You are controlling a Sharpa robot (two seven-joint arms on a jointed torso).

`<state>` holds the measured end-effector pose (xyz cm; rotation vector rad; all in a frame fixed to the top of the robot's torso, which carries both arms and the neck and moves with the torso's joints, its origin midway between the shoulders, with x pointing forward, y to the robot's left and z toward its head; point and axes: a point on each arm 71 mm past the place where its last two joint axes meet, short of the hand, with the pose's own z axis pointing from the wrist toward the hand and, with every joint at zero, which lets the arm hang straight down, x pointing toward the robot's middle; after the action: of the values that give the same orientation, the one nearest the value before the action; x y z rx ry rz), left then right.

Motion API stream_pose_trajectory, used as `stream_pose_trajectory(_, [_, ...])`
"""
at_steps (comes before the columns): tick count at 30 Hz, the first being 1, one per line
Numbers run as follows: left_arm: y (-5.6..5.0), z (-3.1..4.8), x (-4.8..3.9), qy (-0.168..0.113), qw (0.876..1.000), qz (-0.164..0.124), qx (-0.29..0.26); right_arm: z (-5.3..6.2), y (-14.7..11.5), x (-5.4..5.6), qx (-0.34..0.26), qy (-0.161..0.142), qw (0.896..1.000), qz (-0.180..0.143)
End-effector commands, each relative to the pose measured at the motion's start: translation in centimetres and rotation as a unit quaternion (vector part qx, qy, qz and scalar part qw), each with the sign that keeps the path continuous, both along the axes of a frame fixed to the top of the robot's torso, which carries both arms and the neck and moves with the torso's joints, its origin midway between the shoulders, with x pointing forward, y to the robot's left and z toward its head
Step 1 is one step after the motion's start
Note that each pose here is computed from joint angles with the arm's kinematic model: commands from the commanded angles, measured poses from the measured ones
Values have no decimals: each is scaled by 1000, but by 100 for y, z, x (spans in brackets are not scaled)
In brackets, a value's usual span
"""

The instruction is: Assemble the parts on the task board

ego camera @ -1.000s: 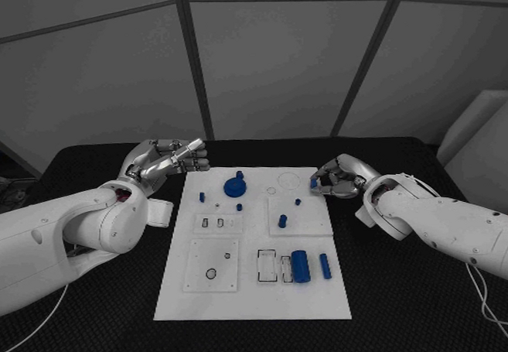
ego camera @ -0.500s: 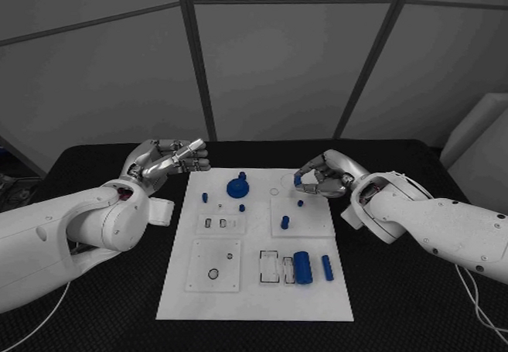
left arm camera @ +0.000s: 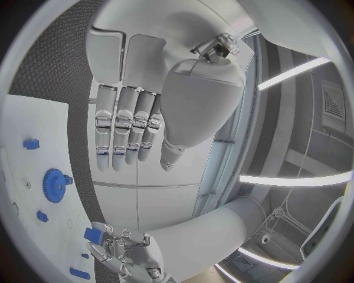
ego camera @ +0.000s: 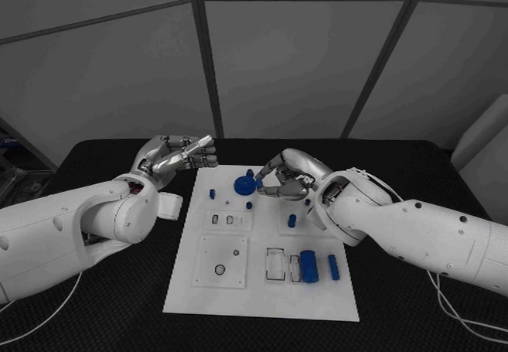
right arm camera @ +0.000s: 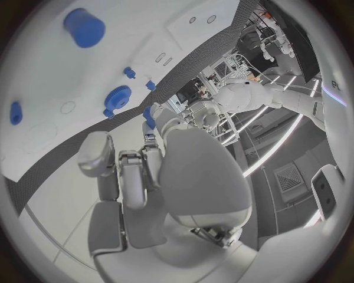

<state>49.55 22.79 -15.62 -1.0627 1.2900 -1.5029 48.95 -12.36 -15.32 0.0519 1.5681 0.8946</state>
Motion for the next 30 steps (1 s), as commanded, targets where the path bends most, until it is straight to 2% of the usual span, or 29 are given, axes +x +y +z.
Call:
stream_pose_trajectory(1, [-24,8,3,-2,1000,-8,-3,-12,119,5,-45,-12,999,2])
stream_pose_trajectory(14, [-51,0,12,0,1000,-11,-4,-158,504,-42,-105,-11,994,29])
stream_pose_trajectory(30, [-69,-3,14,1,1000,-13,-4,-337,648,-145,-138,3,989,53])
